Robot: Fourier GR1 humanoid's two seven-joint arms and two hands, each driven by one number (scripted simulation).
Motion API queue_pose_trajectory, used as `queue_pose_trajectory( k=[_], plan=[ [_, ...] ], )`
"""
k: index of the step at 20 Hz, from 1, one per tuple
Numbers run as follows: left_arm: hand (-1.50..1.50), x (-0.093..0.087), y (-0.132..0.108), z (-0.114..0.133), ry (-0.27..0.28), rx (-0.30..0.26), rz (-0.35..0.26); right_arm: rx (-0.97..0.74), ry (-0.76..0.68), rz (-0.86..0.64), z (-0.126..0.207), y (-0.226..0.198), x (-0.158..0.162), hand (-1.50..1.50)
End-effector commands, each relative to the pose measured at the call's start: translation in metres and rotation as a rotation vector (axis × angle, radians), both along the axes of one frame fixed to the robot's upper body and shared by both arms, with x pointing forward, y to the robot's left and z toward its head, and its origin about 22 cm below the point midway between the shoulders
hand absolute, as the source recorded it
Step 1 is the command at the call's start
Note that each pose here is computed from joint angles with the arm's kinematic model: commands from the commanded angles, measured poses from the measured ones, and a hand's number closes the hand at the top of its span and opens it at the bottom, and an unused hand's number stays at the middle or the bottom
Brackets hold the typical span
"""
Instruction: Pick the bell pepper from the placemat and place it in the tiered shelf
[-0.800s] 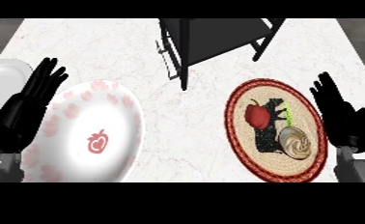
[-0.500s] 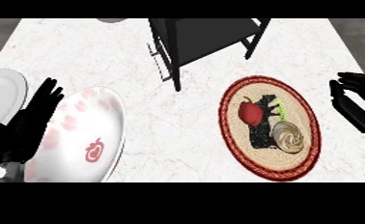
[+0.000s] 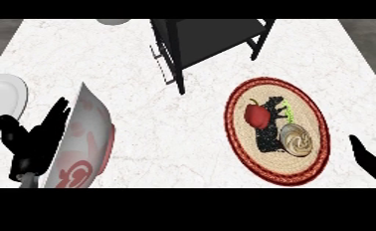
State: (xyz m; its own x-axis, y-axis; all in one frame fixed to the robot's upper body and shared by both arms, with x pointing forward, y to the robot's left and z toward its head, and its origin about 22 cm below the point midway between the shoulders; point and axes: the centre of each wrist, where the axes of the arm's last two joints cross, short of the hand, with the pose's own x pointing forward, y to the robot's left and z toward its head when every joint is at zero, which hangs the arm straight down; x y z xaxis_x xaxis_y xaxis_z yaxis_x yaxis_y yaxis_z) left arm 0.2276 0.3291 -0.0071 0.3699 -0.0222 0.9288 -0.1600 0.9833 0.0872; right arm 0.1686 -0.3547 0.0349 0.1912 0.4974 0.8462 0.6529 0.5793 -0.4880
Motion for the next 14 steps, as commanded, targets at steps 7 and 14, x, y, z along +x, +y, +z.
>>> queue_pose_trajectory(
  k=[7, 14],
  plan=[
    [0.0, 0.007, -0.038, -0.016, 0.067, -0.057, -0.048, -0.007, 0.161, 0.2, 0.06, 0.068, -0.07, -1.5],
    [0.0, 0.018, -0.026, 0.0, 0.058, -0.026, -0.111, -0.036, 0.351, 0.137, 0.094, 0.083, -0.056, -1.5]
  ],
)
